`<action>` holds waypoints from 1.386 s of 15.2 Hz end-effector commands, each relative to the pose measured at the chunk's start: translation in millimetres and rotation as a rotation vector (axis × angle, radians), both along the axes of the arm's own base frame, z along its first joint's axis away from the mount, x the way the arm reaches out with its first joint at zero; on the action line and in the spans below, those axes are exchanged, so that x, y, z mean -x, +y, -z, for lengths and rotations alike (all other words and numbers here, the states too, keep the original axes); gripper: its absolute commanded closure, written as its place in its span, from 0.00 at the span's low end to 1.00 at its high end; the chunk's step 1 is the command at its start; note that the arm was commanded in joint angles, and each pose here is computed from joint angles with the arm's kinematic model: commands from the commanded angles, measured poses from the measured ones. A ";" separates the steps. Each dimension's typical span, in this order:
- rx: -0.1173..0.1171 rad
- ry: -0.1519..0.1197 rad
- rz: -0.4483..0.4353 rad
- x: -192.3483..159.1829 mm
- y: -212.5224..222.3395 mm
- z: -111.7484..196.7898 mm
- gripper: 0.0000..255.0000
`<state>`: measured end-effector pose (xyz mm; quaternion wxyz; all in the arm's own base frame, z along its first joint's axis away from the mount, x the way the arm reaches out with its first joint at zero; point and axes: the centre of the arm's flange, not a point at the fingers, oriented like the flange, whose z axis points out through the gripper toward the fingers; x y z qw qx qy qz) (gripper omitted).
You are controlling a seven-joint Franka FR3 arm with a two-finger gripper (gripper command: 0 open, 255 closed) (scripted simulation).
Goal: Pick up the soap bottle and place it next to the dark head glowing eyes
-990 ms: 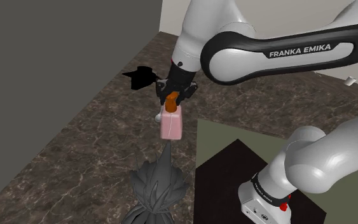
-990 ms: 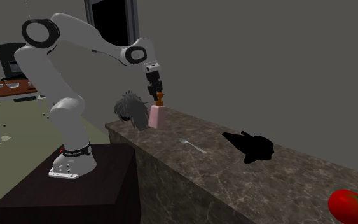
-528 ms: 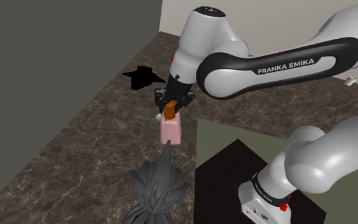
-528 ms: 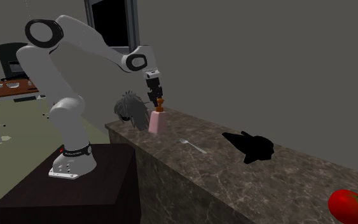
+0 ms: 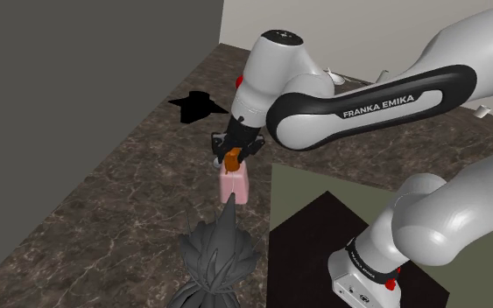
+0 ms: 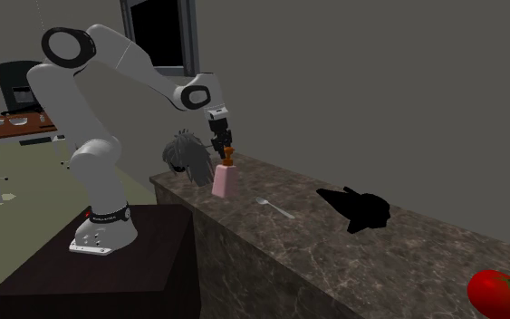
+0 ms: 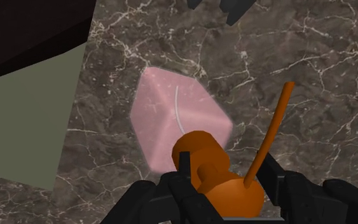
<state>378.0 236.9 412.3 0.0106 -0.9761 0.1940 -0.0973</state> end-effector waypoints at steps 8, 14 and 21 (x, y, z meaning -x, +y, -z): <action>0.000 0.000 0.000 0.1 0.1 0.7 0.00; 0.000 0.000 0.000 7.8 0.8 -38.1 0.00; 0.000 0.000 0.000 9.8 1.0 -48.3 0.00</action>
